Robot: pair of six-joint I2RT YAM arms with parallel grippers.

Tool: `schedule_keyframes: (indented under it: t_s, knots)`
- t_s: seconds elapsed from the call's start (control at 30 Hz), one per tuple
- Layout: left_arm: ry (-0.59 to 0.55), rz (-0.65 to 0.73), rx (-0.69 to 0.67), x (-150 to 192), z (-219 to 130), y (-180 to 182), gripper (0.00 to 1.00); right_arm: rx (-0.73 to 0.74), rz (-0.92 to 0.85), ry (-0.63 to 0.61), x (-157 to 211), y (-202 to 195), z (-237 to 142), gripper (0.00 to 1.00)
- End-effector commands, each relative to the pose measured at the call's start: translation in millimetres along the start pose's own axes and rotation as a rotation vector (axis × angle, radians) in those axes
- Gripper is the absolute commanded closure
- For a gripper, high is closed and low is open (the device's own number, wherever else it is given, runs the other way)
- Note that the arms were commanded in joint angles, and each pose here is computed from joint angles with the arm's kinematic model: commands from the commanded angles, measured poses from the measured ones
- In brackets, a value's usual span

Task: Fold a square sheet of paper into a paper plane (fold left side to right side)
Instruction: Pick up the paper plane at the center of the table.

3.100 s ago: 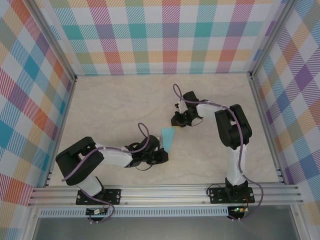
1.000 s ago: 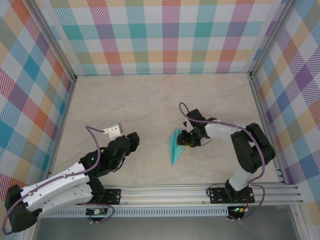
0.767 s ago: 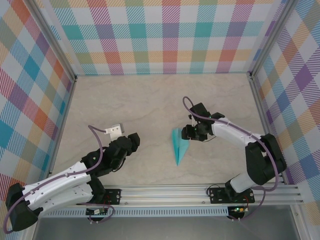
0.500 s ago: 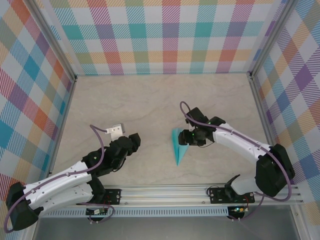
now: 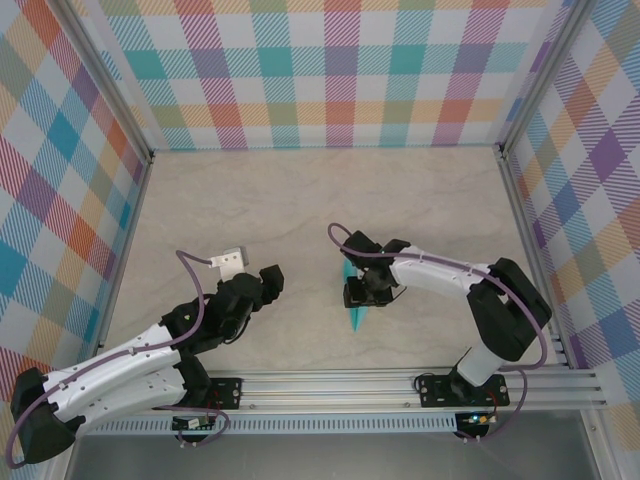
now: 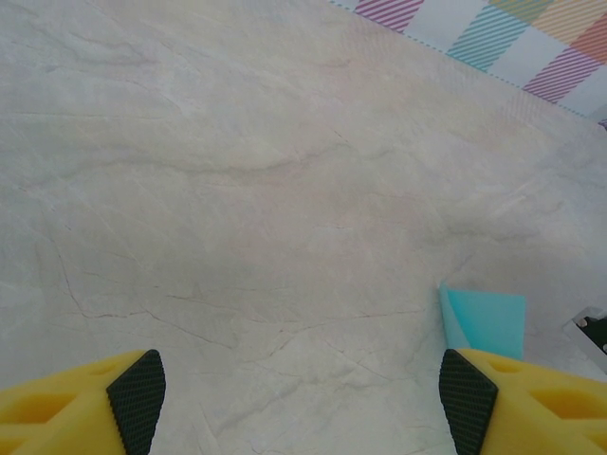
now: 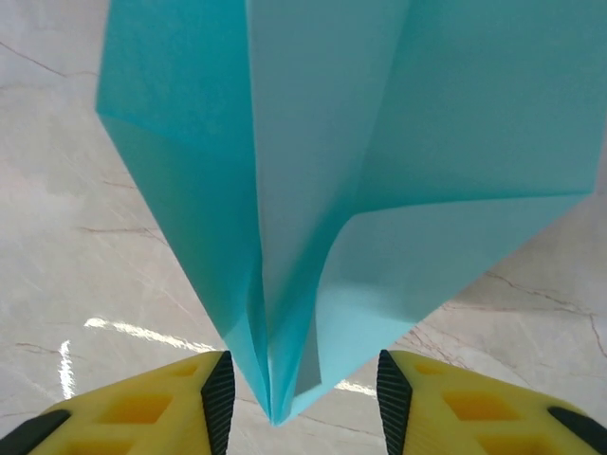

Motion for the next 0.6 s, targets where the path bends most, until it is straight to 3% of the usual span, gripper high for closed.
schedule_keyframes:
  t_s: [0.0, 0.13, 0.57]
  knots:
    - [-0.010, 0.001, 0.001, -0.6, -1.4, 0.7, 0.21, -0.006, -0.001, -0.012, -5.6, 9.2, 2.7, 0.59]
    - [-0.009, 0.002, 0.002, -0.3, -1.4, 0.4, 0.21, 0.025, 0.002, -0.021, -9.8, 6.9, 9.2, 0.68]
    - [0.000, 0.003, -0.007, 0.8, -3.4, 3.6, 0.21, 0.106, -0.011, 0.006, -17.5, 4.2, 35.8, 0.73]
Point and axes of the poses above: each hand's point on the last joint's axis, 136 mm out from that joint toward the fingers, its own z axis out along the fingers, its own y axis along the line the jaws close on, x = y × z, the point moved 4 cm from there along -z, back along the fingers, and after that the axes turned 11 degrees about z, right-handed, at the moved point
